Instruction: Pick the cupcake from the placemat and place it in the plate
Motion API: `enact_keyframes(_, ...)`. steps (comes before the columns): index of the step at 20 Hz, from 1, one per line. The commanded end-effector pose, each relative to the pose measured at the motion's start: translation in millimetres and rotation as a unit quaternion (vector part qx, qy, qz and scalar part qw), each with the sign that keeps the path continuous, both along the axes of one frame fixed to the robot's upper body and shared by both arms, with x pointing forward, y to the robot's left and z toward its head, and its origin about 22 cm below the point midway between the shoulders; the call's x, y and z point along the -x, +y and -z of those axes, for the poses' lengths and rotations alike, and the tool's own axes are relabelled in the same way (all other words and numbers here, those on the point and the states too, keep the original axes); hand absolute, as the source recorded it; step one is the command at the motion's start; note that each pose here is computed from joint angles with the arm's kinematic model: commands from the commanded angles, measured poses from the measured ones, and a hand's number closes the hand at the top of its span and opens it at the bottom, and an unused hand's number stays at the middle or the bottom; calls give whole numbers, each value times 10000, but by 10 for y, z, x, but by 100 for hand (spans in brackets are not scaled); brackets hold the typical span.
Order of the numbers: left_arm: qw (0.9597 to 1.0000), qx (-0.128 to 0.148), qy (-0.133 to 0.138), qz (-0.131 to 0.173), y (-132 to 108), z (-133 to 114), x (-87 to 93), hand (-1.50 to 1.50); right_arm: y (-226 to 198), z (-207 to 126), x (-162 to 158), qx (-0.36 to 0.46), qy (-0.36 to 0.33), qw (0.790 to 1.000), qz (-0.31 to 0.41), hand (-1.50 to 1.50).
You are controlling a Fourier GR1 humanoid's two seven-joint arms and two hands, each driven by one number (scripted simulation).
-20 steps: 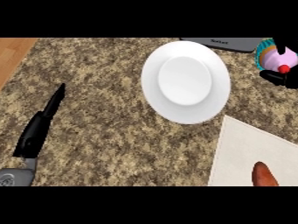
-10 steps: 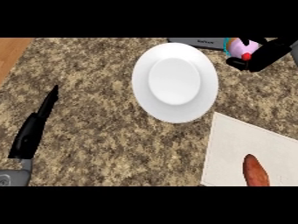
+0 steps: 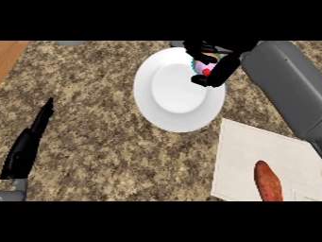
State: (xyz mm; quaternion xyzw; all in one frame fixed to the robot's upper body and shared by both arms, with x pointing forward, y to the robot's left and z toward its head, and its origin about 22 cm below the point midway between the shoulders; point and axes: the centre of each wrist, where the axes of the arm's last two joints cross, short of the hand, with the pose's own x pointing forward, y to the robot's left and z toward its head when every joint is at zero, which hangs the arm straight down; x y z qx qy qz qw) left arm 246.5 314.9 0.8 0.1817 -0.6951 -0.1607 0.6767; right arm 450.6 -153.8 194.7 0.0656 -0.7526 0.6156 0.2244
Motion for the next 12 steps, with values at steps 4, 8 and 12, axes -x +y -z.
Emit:
enact_keyframes(4,9999,10,49,-120,61,-28,171,0,621,569,58,532,298,9951,-781,150)
enact_keyframes(8,9999,-48,59,-120,114,-23,99,0,642,848,56,480,1446,9870,-506,150)
enact_keyframes(12,9998,-70,96,-175,231,-89,101,0,901,905,65,840,1279,9882,-85,-150)
